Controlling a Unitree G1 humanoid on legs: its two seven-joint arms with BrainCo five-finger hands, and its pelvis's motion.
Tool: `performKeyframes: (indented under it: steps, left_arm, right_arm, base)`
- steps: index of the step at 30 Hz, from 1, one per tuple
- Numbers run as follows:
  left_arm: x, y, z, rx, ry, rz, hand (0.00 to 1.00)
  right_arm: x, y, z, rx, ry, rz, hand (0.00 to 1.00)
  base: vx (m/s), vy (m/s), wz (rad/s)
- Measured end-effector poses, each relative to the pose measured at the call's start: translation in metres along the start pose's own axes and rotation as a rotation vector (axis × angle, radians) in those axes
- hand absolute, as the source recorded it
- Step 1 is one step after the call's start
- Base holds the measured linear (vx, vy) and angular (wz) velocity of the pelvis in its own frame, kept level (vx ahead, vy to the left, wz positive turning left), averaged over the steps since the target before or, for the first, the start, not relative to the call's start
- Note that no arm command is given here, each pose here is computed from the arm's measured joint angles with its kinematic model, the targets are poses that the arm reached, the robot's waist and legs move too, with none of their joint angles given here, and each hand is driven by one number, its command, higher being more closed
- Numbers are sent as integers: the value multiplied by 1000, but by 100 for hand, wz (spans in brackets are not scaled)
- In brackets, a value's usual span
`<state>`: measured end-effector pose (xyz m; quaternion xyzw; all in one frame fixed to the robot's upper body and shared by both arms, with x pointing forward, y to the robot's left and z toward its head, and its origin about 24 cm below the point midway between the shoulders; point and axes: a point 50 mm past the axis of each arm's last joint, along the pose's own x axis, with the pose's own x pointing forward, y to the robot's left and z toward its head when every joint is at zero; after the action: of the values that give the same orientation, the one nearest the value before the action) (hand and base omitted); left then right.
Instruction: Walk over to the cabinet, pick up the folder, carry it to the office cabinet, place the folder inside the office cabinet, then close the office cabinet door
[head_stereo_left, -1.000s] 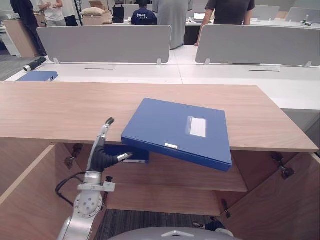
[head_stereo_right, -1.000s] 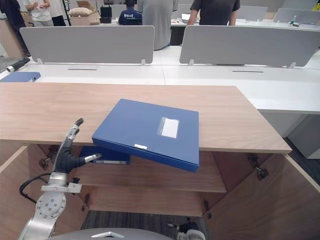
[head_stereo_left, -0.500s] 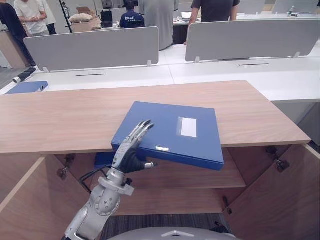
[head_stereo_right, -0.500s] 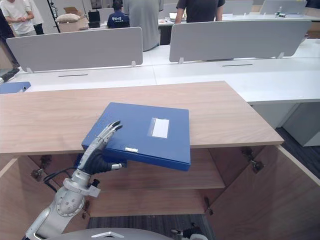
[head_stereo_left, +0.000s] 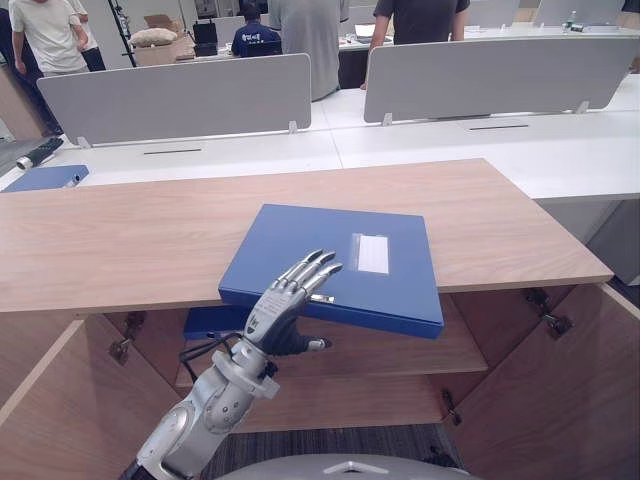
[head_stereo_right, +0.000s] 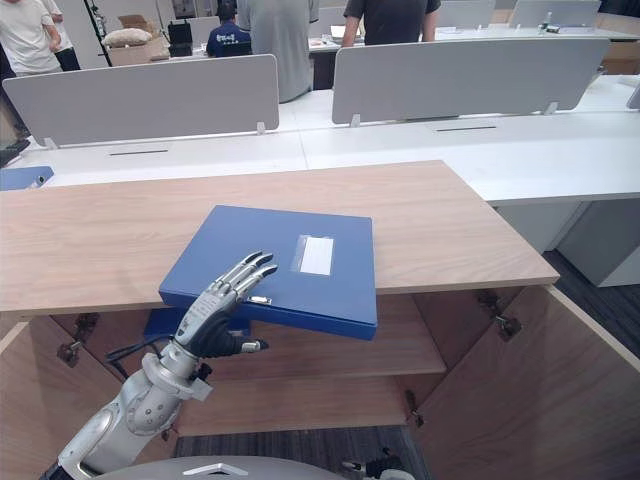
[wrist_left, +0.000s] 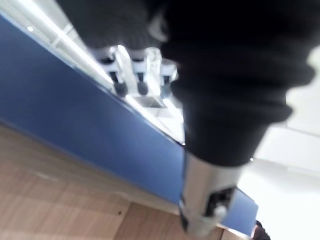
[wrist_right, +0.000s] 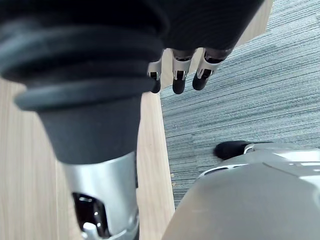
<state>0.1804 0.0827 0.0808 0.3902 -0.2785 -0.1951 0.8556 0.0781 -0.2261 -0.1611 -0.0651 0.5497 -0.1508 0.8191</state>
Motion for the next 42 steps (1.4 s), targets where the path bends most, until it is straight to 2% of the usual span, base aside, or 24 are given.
performKeyframes:
  steps: [17, 25, 26, 30, 42]
  left_arm:
    - [2, -1, -2, 34, 23, 39, 0]
    - [10, -10, -12, 122, 48, 12, 0]
    - [11, -10, -13, 144, 45, 14, 100]
    - [14, -14, -17, 199, 52, 2, 100]
    - [23, -16, -23, 238, 69, 30, 100]
  right_arm:
    - [0, -1, -6, 14, 26, -6, 0]
    - [0, -1, -6, 15, 28, -6, 0]
    - [0, -1, -7, 15, 30, -5, 0]
    - [-1, -1, -10, 17, 40, -7, 0]
    - [-1, -1, -12, 53, 56, -14, 0]
  base:
    - [0, 0, 0]
    - [0, 0, 0]
    - [0, 0, 0]
    - [0, 0, 0]
    - [0, 0, -1]
